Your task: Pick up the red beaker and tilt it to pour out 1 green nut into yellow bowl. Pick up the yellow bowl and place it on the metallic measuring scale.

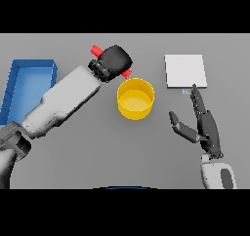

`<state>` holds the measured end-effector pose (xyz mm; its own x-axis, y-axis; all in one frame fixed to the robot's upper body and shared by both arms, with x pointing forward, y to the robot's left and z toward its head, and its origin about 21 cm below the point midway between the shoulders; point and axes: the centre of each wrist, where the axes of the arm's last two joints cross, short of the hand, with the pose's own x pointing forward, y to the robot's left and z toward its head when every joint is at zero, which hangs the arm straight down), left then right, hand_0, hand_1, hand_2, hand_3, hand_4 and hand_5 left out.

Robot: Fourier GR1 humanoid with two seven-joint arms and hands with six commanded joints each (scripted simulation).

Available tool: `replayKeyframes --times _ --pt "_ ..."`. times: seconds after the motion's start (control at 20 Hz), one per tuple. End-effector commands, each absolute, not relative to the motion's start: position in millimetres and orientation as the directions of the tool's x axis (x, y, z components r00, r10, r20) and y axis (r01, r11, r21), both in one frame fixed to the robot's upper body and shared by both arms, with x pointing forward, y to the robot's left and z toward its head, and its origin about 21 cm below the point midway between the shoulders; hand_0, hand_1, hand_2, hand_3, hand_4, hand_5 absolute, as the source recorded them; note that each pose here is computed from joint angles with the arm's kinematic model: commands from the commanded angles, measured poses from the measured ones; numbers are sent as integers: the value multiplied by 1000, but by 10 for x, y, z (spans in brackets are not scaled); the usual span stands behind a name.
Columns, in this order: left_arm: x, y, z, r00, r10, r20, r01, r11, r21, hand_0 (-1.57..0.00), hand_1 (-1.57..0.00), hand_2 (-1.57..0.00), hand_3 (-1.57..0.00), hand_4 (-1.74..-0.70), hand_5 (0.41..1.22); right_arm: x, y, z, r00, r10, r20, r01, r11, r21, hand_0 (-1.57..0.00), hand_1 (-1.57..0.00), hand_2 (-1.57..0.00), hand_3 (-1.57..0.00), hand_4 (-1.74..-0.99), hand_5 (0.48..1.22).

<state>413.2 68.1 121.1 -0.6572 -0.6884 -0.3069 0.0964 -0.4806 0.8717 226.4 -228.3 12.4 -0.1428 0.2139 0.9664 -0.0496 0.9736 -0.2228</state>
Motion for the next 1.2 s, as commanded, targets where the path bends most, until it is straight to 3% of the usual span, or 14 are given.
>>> replayKeyframes --times 0.0,0.45,0.8,1.05,1.15 --pt "4140 638 1189 -666 -666 -335 79 -510 857 -1571 -1571 -1571 -1458 -1727 1219 2280 -2256 120 -142 219 965 -40 973 -227 1 1 1 1 -1221 610" --pt "4121 433 1228 -690 -372 -621 -155 -762 629 -1571 -1571 -1571 -1556 -1738 1221 2309 -2281 106 -152 236 960 -18 970 -241 1 1 1 1 -1148 566" --pt "4110 338 1196 -665 -169 -727 -299 -833 467 -1571 -1571 -1571 -1568 -1733 1221 2315 -2312 146 -169 230 958 -13 972 -236 1 1 1 1 -1136 579" --pt "4096 114 1427 -592 -11 -806 -439 -834 334 -1571 -1571 -1571 -1570 -1733 1221 2267 -2285 98 -174 226 958 -14 973 -232 1 1 1 1 -1133 575" --pt "4166 75 1732 -546 11 -838 -453 -845 285 -1571 -1571 -1571 -1570 -1731 1221 2250 -2271 104 -167 227 959 -8 973 -232 1 1 1 1 -1137 568"
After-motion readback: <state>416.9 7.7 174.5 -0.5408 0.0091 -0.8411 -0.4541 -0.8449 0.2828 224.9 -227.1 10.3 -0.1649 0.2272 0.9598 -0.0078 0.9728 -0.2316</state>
